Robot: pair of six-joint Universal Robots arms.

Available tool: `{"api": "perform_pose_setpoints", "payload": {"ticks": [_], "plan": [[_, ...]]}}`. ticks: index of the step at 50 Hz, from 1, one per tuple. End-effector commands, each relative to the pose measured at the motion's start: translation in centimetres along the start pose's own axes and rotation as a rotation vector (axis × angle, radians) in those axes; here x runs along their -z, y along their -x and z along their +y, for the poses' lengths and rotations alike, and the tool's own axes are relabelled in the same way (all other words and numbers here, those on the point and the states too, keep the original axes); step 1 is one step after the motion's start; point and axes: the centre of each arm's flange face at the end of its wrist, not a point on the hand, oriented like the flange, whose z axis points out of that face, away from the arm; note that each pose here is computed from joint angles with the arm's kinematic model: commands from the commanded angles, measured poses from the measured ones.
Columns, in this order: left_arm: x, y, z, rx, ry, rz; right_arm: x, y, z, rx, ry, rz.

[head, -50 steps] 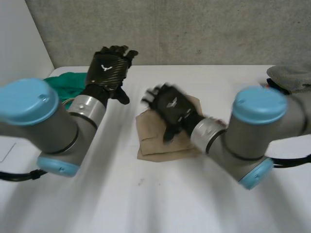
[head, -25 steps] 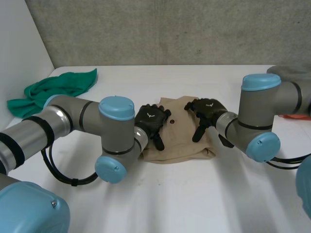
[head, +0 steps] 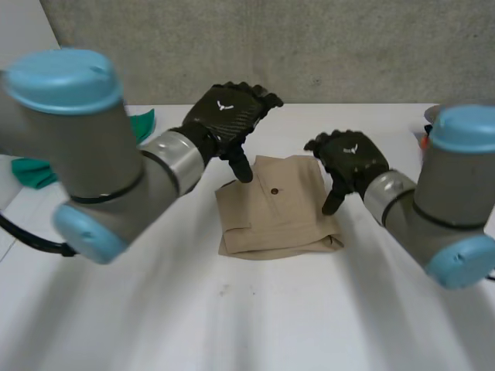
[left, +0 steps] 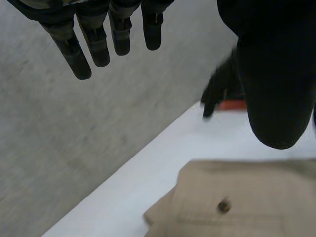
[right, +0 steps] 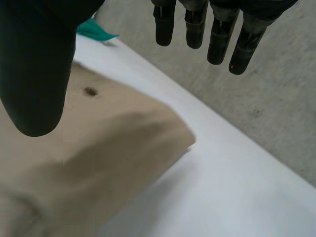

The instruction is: Fold the laundry.

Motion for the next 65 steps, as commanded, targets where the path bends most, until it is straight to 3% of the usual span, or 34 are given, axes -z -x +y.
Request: {"api": "perform_pose_setpoints", "payload": {"ticks": [1, 15, 47, 56, 65], "plan": [[3.8, -0.2, -0.7, 0.058, -0.015, 0.253, 1.8, 2.4, 4.4, 0.017, 0.02, -0.067], [4.3, -0.1, -0.2, 0.075, 0.002, 0.286, -1.7, 5.2, 8.7, 0.191, -0.064, -0.087], [4.2, -0.1, 0.2, 0.082, 0.012, 0.285, -8.8, 3.7, 7.1, 0.208, -0.196, -0.011], [4.3, 0.2, -0.1, 0.077, 0.002, 0.279, -8.9, 0.6, 0.0, 0.239, -0.371, 0.078], [4.3, 1.0, -0.4, 0.072, -0.005, 0.254, -8.8, -9.2, -7.6, 0.303, -0.567, 0.285]]}}
